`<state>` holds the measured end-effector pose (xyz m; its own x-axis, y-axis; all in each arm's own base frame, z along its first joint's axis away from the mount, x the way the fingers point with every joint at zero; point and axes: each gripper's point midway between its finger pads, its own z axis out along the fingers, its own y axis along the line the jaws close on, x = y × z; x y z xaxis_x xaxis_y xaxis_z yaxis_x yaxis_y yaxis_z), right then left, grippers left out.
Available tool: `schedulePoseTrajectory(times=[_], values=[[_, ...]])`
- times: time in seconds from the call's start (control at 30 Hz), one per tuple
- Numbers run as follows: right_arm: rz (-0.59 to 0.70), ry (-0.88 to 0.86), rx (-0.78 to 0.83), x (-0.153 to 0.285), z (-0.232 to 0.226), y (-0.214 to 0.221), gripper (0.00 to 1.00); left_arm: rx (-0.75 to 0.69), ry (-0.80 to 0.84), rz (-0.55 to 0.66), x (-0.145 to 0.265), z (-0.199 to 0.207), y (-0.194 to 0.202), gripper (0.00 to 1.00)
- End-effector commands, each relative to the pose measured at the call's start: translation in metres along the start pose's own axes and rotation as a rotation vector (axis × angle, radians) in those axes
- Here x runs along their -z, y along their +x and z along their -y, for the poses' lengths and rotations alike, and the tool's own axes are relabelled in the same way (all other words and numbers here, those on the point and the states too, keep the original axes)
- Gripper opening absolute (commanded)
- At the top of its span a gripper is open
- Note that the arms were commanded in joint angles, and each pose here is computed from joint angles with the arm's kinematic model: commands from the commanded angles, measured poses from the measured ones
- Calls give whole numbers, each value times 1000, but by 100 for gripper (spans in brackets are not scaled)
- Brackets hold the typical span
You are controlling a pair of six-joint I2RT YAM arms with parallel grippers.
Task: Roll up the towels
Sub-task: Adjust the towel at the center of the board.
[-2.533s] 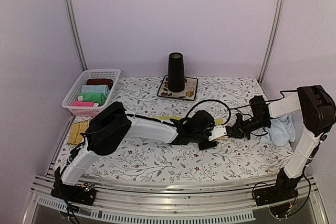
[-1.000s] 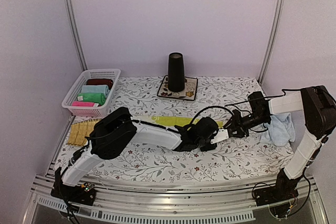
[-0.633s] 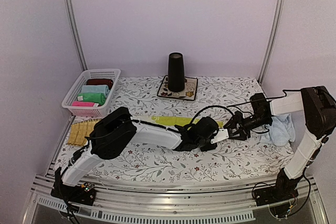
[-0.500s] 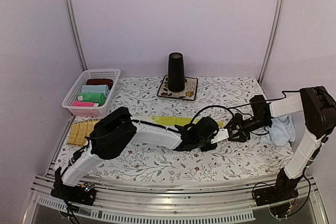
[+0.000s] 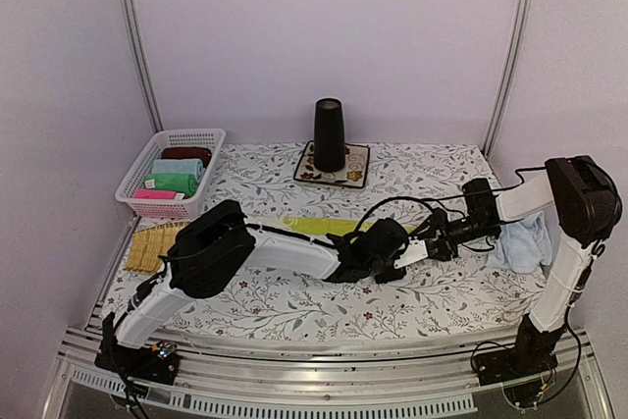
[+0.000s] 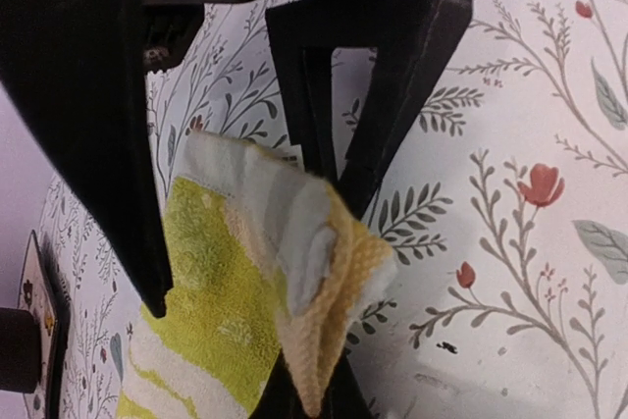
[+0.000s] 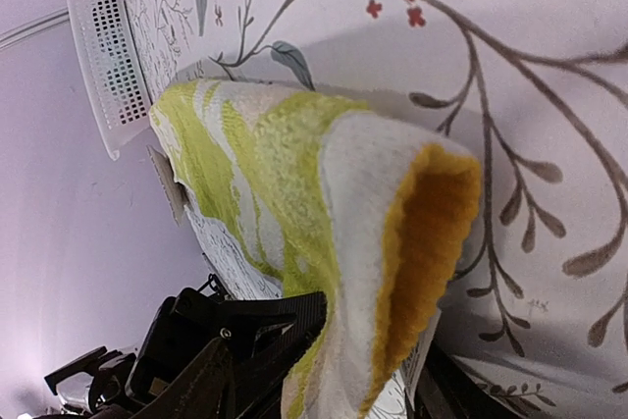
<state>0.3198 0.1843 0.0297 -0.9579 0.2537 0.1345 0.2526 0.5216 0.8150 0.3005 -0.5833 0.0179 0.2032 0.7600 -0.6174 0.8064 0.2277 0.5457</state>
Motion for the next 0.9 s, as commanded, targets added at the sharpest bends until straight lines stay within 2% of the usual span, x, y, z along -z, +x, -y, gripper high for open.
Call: schedulePoseTrajectory(times=[0.0, 0.33, 0.67, 0.8, 0.87], values=[[26, 42, -18, -8, 18, -12, 58, -2, 42, -19, 0, 10, 5, 0], [21, 25, -2, -14, 32, -8, 44, -3, 47, -28, 2, 11, 9, 0], [35, -7, 1, -18, 29, -16, 47, 4, 57, -28, 1, 12, 10, 0], [27, -16, -5, -20, 29, -17, 44, 6, 58, -28, 2, 12, 11, 0], [26, -15, -5, -20, 28, -17, 39, 8, 58, -29, 1, 12, 12, 0]])
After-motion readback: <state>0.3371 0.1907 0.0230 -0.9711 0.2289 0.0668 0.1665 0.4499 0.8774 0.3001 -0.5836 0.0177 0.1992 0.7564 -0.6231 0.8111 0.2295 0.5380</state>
